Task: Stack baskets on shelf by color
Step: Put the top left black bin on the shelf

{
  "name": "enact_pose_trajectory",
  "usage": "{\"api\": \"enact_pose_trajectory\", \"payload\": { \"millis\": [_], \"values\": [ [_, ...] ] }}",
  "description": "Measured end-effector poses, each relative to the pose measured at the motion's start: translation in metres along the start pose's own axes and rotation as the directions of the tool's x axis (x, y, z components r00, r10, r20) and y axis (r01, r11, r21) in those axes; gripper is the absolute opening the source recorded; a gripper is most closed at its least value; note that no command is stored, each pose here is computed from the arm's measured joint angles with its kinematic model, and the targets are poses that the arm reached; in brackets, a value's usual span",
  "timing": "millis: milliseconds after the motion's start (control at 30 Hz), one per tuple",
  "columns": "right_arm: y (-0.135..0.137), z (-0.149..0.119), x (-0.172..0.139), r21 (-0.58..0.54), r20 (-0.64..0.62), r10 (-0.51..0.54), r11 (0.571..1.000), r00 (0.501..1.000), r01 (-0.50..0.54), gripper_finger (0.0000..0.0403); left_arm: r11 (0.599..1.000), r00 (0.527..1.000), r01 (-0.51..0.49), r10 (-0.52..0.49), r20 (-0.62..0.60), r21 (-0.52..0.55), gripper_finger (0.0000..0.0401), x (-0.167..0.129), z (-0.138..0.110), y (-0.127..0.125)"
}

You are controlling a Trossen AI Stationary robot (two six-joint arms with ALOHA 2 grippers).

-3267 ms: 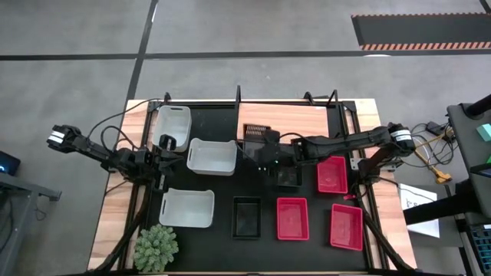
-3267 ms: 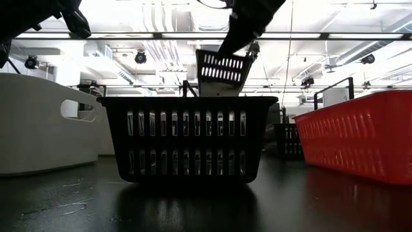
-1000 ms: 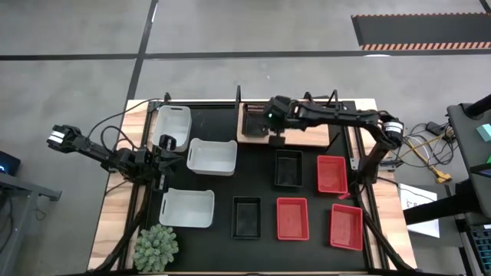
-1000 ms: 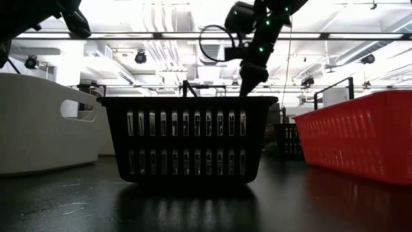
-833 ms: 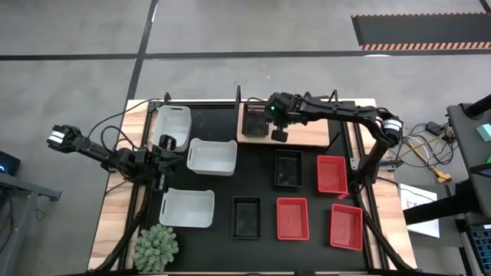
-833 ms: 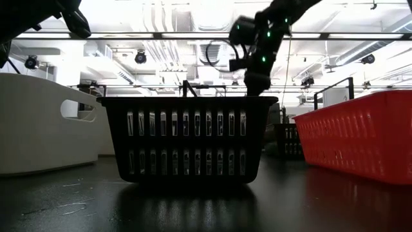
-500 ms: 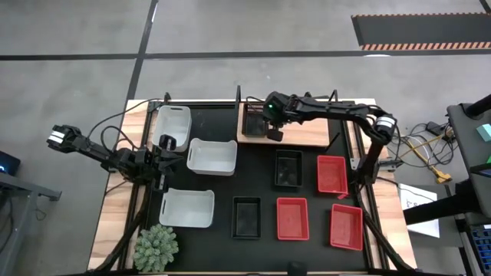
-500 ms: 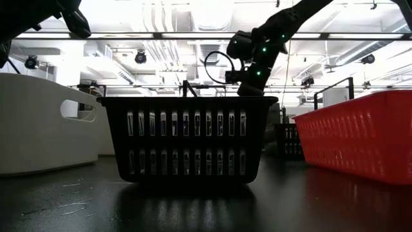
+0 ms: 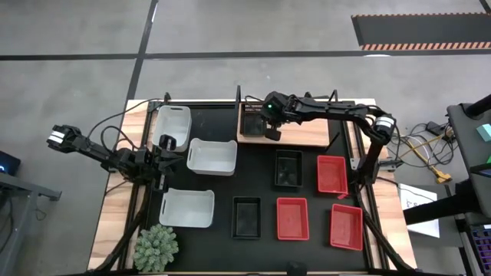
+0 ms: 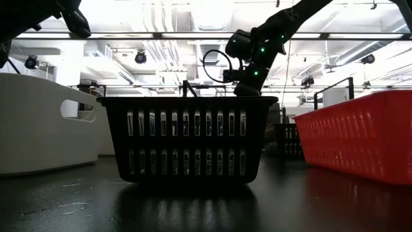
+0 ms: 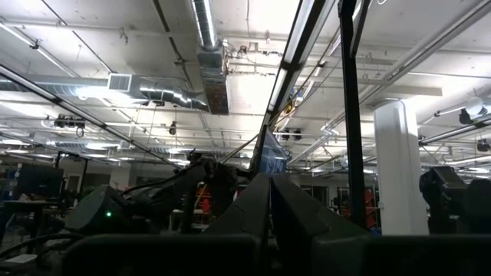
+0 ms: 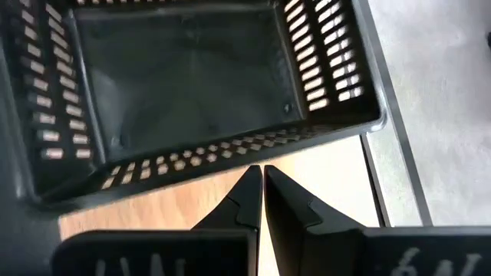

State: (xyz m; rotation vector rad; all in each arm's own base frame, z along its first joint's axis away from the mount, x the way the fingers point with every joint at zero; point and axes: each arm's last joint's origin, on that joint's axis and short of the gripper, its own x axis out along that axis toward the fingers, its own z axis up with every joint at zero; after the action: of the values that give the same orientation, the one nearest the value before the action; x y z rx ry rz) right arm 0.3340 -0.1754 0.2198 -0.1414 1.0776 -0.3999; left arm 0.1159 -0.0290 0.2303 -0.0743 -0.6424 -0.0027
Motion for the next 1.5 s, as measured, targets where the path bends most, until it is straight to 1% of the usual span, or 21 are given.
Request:
{"api": "enact_pose_trajectory", "payload": {
  "millis": [167, 267, 333, 433, 600, 767, 1000, 1300, 1500],
  "values": [
    [0.005, 0.001, -0.029, 0.045, 0.015, 0.010, 0.999, 1.000, -0.011, 0.0008, 1.000, 1.000, 0.000, 0.000, 0.000, 0.000, 0.0000, 0.000, 0.000, 0.000],
    [0.016, 0.001, -0.050, 0.069, 0.029, 0.029, 0.997, 0.999, -0.031, 0.0008, 1.000, 1.000, 0.000, 0.000, 0.000, 0.008, 0.0000, 0.000, 0.000, 0.000],
    [0.025, 0.001, -0.062, 0.079, 0.034, 0.051, 0.995, 0.998, -0.053, 0.0008, 0.999, 1.000, -0.001, 0.001, 0.001, 0.040, 0.0000, 0.000, 0.000, 0.000],
    [0.041, -0.001, -0.075, 0.074, 0.045, 0.080, 0.994, 0.996, -0.083, 0.0008, 0.999, 1.000, -0.001, 0.001, 0.005, 0.051, 0.0000, 0.000, 0.000, 0.000],
    [0.066, -0.009, -0.086, 0.025, 0.063, 0.120, 0.992, 0.991, -0.122, 0.0008, 0.999, 1.000, -0.004, 0.003, 0.021, 0.046, 0.0000, 0.000, 0.002, 0.000],
    [0.078, -0.015, -0.086, 0.026, 0.048, 0.140, 0.990, 0.989, -0.141, 0.0008, 0.999, 1.000, -0.004, 0.003, 0.021, 0.047, 0.0000, 0.000, 0.002, 0.000],
    [0.083, -0.026, -0.076, 0.031, 0.024, 0.144, 0.989, 0.989, -0.145, 0.0008, 0.999, 1.000, -0.004, 0.003, 0.021, 0.047, 0.0000, 0.000, 0.002, 0.000],
    [0.089, -0.036, -0.059, 0.012, 0.071, 0.139, 0.990, 0.988, -0.140, 0.0008, 0.999, 1.000, -0.004, 0.003, 0.021, 0.047, 0.0000, 0.000, 0.002, 0.000],
    [0.092, -0.039, -0.051, 0.017, 0.140, 0.129, 0.991, 0.982, -0.133, 0.0008, 0.999, 1.000, -0.004, 0.003, 0.021, 0.047, 0.0000, 0.000, 0.002, 0.000]
  ]
}}
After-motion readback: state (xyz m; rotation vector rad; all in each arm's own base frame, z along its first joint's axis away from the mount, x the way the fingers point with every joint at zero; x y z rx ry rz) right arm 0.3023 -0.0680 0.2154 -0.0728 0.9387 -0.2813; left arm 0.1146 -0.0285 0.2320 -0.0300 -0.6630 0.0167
